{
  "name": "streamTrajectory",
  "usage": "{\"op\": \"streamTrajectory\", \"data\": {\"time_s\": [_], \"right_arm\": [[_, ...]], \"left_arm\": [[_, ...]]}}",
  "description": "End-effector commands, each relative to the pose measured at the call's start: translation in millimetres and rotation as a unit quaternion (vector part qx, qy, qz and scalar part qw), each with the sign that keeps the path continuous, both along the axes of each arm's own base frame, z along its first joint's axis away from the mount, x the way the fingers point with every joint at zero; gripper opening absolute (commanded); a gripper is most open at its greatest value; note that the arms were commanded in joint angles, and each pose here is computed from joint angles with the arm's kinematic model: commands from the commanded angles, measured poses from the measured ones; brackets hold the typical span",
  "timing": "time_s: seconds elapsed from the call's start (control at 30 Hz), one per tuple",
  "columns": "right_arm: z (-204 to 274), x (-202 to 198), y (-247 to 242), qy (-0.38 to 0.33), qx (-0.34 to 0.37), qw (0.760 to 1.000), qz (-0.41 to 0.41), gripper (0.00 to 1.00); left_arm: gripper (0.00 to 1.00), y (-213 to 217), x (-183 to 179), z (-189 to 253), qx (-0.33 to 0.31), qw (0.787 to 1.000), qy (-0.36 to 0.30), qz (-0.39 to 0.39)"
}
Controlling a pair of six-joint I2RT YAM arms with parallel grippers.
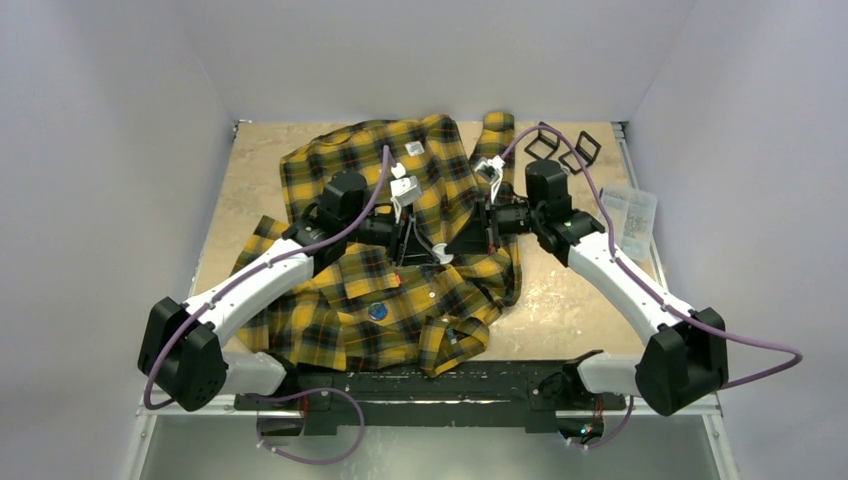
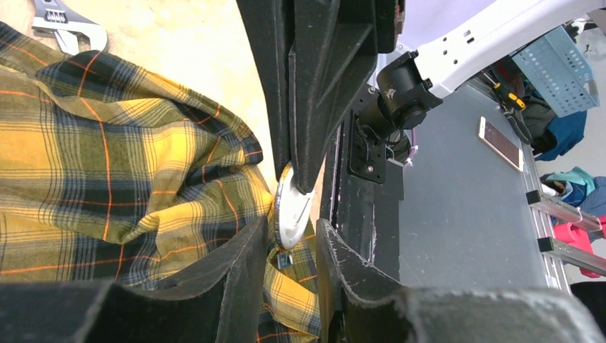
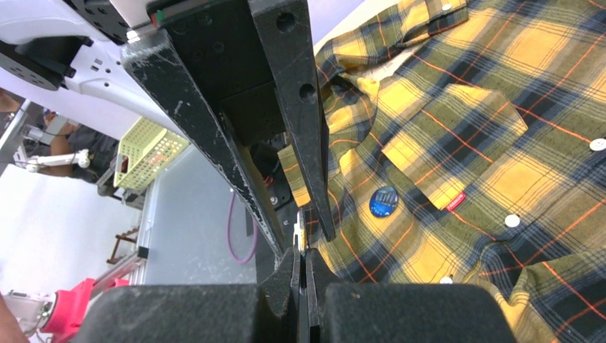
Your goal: Remove the brooch from the garment
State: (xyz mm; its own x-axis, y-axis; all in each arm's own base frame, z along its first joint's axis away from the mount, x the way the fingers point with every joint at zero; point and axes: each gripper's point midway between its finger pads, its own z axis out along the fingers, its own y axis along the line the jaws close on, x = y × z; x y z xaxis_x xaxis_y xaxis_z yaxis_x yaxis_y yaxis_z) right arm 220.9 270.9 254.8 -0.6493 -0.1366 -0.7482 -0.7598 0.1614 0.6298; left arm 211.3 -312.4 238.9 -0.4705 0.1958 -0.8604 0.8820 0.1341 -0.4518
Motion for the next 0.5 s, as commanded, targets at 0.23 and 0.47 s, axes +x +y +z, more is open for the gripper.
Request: {"op": "streamTrajectory", "data": {"time_s": [0.23,0.47], "right_arm": [[25.9,-0.3,-3.5,-0.086,0.012,0.996,0.005,0.00],[39.0,-7.4,-4.0,-0.099,0.032,0.995,0.010,0.00]], "left_arm": [[0.30,0.0,-3.3,28.1,-0.038,0.996,-0.074,-0.017],[0.29,0.3,-6.2,21.7,-0.035,0.997,-0.066,-0.024]]}}
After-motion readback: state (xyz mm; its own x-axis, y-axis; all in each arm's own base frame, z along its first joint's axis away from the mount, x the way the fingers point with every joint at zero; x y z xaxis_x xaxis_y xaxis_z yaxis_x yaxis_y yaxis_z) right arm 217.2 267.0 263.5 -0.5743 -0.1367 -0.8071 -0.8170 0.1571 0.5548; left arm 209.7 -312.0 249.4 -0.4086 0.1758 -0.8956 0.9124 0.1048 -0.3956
